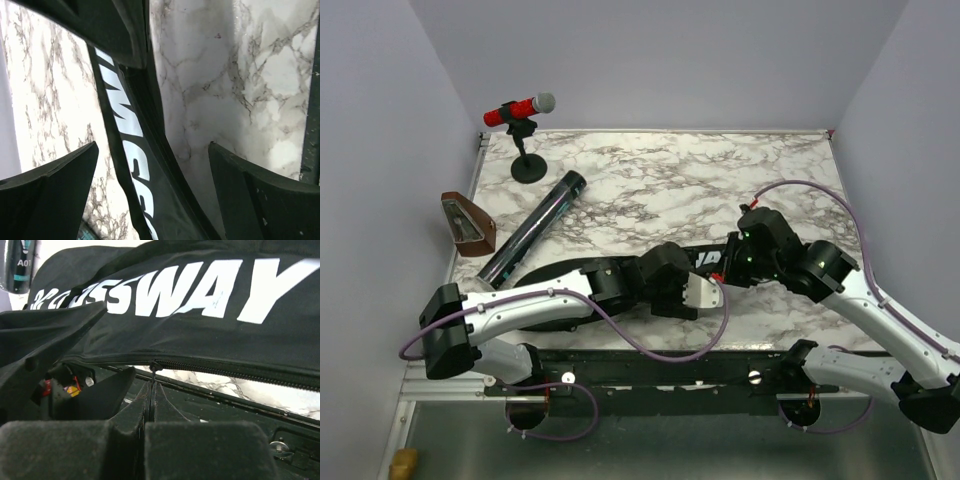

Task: Pack up the badminton gear

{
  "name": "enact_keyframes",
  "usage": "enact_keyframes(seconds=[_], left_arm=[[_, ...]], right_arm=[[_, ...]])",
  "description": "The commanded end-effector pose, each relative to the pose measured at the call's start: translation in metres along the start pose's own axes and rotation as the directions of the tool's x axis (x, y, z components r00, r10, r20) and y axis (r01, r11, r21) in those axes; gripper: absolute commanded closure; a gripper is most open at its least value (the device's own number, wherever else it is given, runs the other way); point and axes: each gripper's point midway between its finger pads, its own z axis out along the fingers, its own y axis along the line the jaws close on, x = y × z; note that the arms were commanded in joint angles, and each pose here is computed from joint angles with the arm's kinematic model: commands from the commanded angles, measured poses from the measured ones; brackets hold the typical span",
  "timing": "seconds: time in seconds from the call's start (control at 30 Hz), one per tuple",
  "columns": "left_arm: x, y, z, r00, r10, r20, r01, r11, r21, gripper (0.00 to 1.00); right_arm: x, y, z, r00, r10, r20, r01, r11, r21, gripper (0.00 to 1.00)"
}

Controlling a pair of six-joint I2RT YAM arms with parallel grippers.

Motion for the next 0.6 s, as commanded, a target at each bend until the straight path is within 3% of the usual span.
enact_keyframes(seconds=[0.0,0.07,0.13,0.27,0.57], left_arm=[[-0.008,0.011,-0.001,1.000,0.008,-0.016,-0.009,0.997,-0.074,0.05],[-0.011,0.005,-0.003,0.999,0.038,-0.004,-0.038,0.998,-0.058,0.15],[-0.013,0.004,-0.005,0.998,0.062,0.003,-0.062,0.996,-0.057,0.37],[-0.015,0.007,-0.013,0.998,0.067,0.010,-0.066,0.996,-0.066,0.99],[-0.004,0.002,-0.021,0.998,0.062,-0.003,-0.062,0.996,-0.064,1.00]], right_arm=[[-0.010,0.023,-0.015,1.000,0.013,0.010,-0.012,0.996,-0.087,0.99],[-0.011,0.022,-0.017,1.000,0.009,0.018,-0.007,0.997,-0.079,0.99],[-0.012,0.022,-0.018,1.000,0.006,0.025,-0.004,0.997,-0.079,0.99],[-0.009,0.016,-0.016,1.000,0.006,0.020,-0.004,0.998,-0.063,0.99],[-0.020,0.004,-0.020,0.997,-0.025,0.066,0.024,1.000,0.017,1.00]])
